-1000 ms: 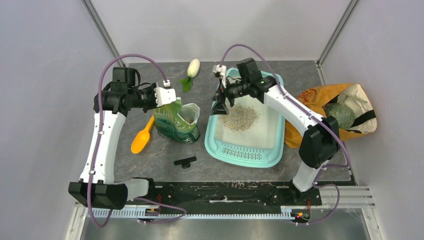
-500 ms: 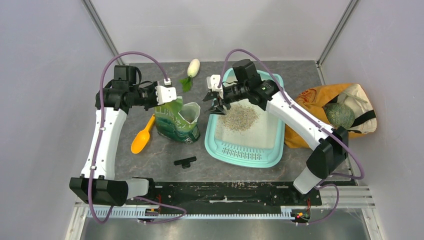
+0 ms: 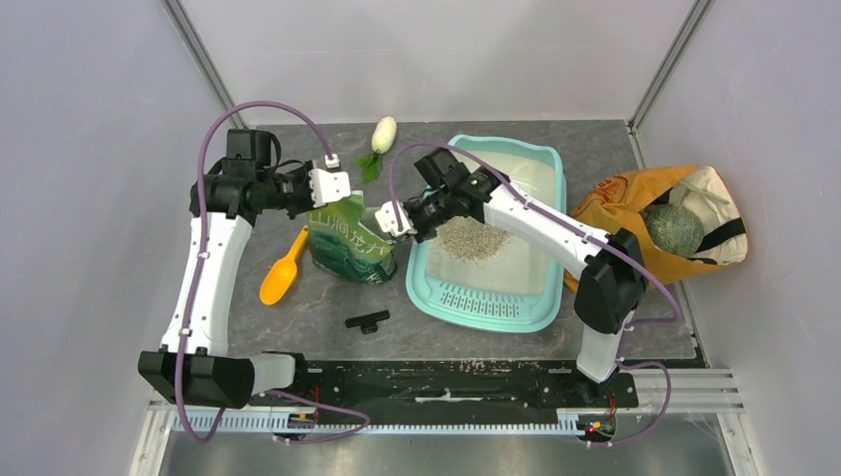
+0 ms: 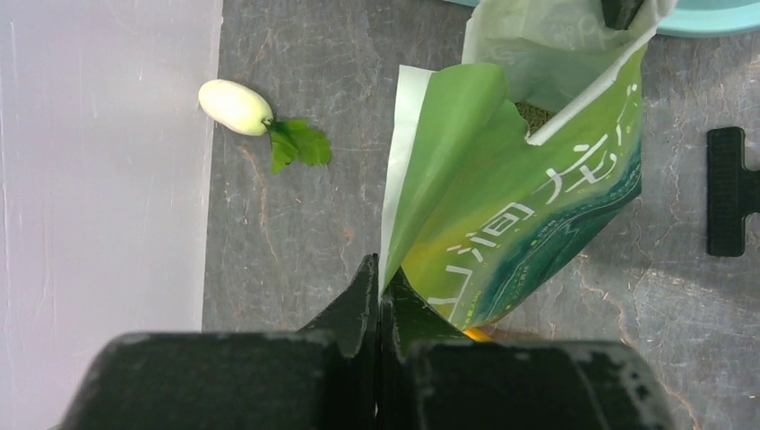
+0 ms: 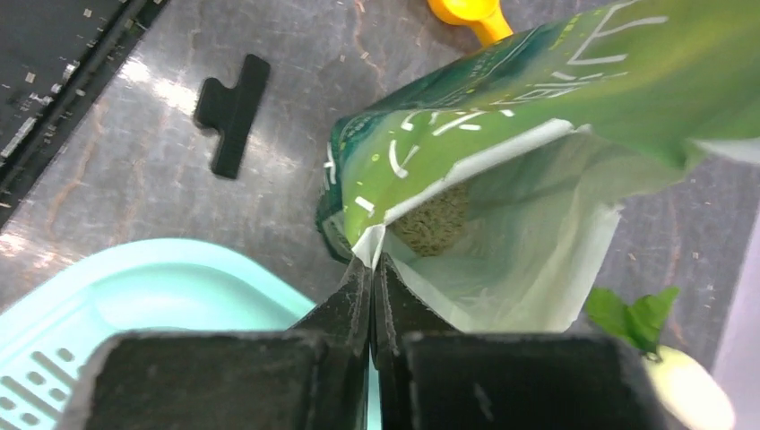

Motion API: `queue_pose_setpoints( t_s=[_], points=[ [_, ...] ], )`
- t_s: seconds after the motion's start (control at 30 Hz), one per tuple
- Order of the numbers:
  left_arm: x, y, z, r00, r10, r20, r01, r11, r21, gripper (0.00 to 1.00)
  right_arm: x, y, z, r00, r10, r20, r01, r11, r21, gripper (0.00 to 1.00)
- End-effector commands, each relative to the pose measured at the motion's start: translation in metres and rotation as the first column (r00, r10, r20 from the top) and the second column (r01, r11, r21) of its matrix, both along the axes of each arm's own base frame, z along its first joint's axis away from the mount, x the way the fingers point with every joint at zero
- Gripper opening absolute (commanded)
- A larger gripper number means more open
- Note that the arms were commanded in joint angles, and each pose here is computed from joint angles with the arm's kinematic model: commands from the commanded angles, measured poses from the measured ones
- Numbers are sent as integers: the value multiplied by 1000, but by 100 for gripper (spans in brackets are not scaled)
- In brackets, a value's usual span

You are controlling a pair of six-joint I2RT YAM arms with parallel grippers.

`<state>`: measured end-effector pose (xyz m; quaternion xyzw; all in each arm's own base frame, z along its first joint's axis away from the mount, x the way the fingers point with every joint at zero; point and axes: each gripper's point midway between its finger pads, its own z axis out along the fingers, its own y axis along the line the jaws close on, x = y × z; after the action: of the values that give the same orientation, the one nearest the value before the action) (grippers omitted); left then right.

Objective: Fill the litter box with clean litter

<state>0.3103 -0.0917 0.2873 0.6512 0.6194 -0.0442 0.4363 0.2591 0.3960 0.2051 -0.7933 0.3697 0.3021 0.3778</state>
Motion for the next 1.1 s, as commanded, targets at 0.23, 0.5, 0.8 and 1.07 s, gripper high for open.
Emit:
queue_pose_setpoints(
  t_s=[0.23,0.5,0.8,1.07],
  points=[
    [1,-8,20,997,5,82,1,997,-75,2,45,16,85,983,-167,73,161,984,76,0],
    [16,33,29,981,144,133,-138,989,-51,2,58,-47,41,952,-299,-66,298,954,-26,0],
    [9,24,30,993,72,97,-64,994,-83,2,73,-50,60,785,-497,-370,533,846,-8,97],
    [2,22,23,995,39,93,-33,997,-66,2,96,-38,37,665,-516,-541,658,746,98,97]
  ],
)
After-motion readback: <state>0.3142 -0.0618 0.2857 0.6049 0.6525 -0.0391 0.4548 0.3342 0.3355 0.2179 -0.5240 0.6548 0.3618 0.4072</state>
